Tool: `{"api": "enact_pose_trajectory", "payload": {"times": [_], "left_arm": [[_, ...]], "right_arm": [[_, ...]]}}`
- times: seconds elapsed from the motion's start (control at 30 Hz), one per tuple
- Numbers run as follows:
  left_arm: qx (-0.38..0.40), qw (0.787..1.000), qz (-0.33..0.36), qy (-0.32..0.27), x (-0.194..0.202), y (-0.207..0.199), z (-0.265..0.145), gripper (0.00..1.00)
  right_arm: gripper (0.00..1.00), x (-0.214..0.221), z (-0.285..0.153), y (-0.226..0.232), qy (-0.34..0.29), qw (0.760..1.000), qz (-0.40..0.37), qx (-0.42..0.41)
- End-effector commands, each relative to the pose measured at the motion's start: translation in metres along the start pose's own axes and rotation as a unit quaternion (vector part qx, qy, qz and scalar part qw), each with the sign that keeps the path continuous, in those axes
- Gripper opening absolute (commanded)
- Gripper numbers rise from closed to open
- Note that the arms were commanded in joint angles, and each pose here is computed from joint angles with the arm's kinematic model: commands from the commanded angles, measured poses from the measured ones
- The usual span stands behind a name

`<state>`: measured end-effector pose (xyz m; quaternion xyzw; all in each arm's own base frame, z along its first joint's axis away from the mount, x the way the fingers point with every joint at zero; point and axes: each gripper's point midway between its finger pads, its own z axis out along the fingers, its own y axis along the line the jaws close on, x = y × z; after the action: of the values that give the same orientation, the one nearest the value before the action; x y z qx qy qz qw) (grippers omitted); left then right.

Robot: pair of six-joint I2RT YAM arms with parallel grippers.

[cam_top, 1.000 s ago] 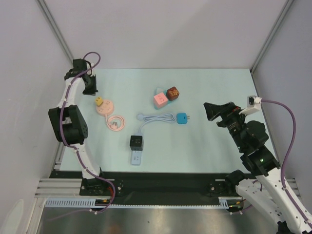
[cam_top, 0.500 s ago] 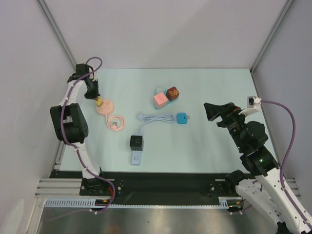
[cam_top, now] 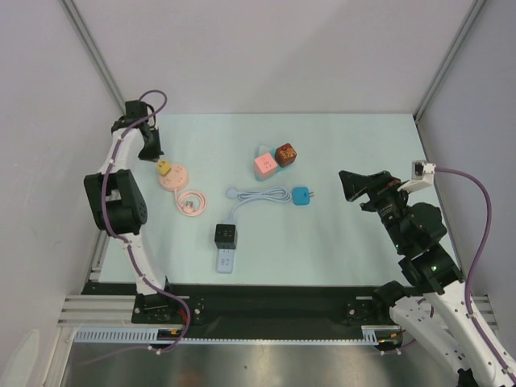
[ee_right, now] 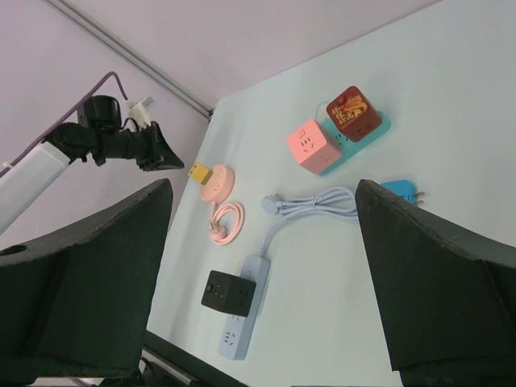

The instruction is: Insert the plug

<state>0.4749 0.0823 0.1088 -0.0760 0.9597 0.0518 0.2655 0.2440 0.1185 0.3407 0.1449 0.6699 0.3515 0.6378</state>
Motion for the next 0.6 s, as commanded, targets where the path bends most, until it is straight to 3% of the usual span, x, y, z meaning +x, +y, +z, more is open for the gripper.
{"api": "enact_pose_trajectory", "payload": {"times": [0.0, 0.07, 0.1, 0.17, 0.2, 0.23, 0.33, 0.5, 0.53, 0.57], "left_arm": [[-0.028, 0.996, -0.015, -0.077, -0.048, 0.010, -0.068, 0.15], [-0.009, 0.994, -0.010, -0.106, -0.058, 0.000, -0.098, 0.27], [0.004, 0.994, -0.007, -0.108, -0.057, -0.005, -0.104, 0.41], [0.042, 0.993, -0.001, -0.112, -0.054, -0.023, -0.121, 0.53], [0.086, 0.991, 0.003, -0.099, -0.043, -0.043, -0.122, 0.68], [0.112, 0.989, 0.019, -0.097, -0.036, -0.064, -0.128, 0.99], [0.143, 0.983, 0.065, -0.095, -0.010, -0.108, -0.148, 1.00], [0.187, 0.970, 0.110, -0.109, 0.025, -0.162, -0.182, 1.00], [0.220, 0.960, 0.115, -0.131, 0.026, -0.178, -0.200, 1.00], [0.244, 0.954, 0.111, -0.135, 0.031, -0.186, -0.208, 1.00]], "right_arm": [[1.00, -0.013, -0.002, 0.010, -0.015, 1.000, 0.003, -0.014], [1.00, -0.012, -0.002, 0.010, -0.012, 1.000, 0.003, -0.014], [1.00, -0.011, -0.002, 0.011, -0.010, 1.000, 0.004, -0.015], [1.00, -0.005, 0.000, 0.009, 0.001, 1.000, 0.001, -0.013], [1.00, -0.003, 0.001, 0.008, 0.006, 1.000, -0.004, -0.013], [1.00, 0.005, 0.005, 0.002, 0.025, 1.000, -0.014, 0.002], [1.00, 0.017, 0.013, -0.026, 0.069, 0.992, -0.062, 0.081], [0.98, 0.052, 0.040, -0.061, 0.167, 0.964, -0.155, 0.136], [0.95, 0.058, 0.044, -0.067, 0.196, 0.955, -0.169, 0.143], [0.86, 0.077, 0.054, -0.082, 0.235, 0.942, -0.175, 0.163]]}}
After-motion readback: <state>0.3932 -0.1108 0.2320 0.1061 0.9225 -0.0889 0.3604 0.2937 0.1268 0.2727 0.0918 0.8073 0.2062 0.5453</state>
